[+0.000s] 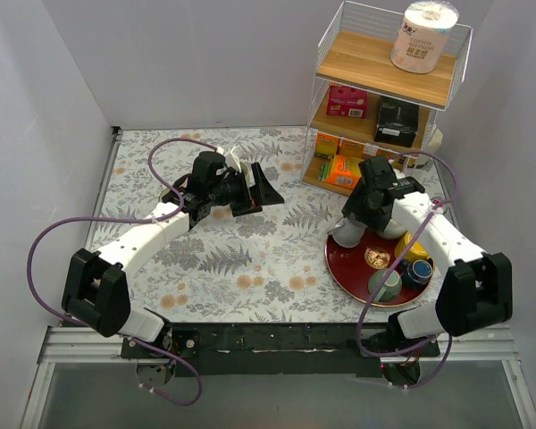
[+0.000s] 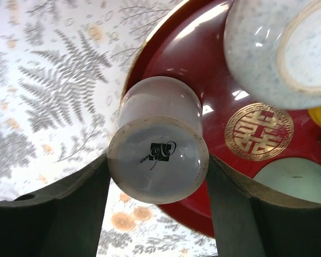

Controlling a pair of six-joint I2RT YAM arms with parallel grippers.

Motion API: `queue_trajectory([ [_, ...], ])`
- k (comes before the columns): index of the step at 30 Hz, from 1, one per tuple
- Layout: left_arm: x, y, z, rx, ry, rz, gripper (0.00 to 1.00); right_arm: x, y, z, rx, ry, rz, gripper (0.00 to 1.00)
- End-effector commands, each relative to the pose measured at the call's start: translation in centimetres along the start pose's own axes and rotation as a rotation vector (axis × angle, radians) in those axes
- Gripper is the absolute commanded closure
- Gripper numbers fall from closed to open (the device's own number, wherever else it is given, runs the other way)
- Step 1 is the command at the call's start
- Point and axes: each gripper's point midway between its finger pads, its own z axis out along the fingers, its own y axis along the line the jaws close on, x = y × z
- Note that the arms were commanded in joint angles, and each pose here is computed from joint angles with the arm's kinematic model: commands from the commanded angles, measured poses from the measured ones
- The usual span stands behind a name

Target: Turn the mug right side up

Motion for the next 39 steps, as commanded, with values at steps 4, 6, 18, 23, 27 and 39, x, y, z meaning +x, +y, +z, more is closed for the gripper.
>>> queue_trajectory([
  [4, 0.4, -4.5, -0.7, 0.201, 0.061, -0.141, 0.02, -2.7, 5.0, -6.3, -0.341, -0.134, 0.036, 0.99],
  [6, 0.2, -5.1, -0.6, 0.23, 0.067, -0.166, 0.02, -2.7, 5.6, -7.4, -0.408, -0.15, 0.035, 0.99],
  [18, -0.4, -8.9, 0.7, 0.265, 0.181, -0.56, 0.02, -4.3, 9.3, -13.0, -0.737, -0.392, 0.013, 0.99],
  [23, 0.1, -9.8, 1.5, 0.236, 0.192, -0.713, 0.02, -4.9, 10.2, -14.4, -0.812, -0.48, 0.024, 0.99],
  [27, 0.3, -10.0, 2.4, 0.213, 0.181, -0.764, 0.02, -4.9, 10.7, -15.3, -0.855, -0.508, 0.031, 0.99],
  [39, -2.3, -12.5, 2.1, 0.393, 0.138, -0.866, 0.17, -4.0, 11.2, -18.1, -1.066, -0.604, 0.062, 0.99],
])
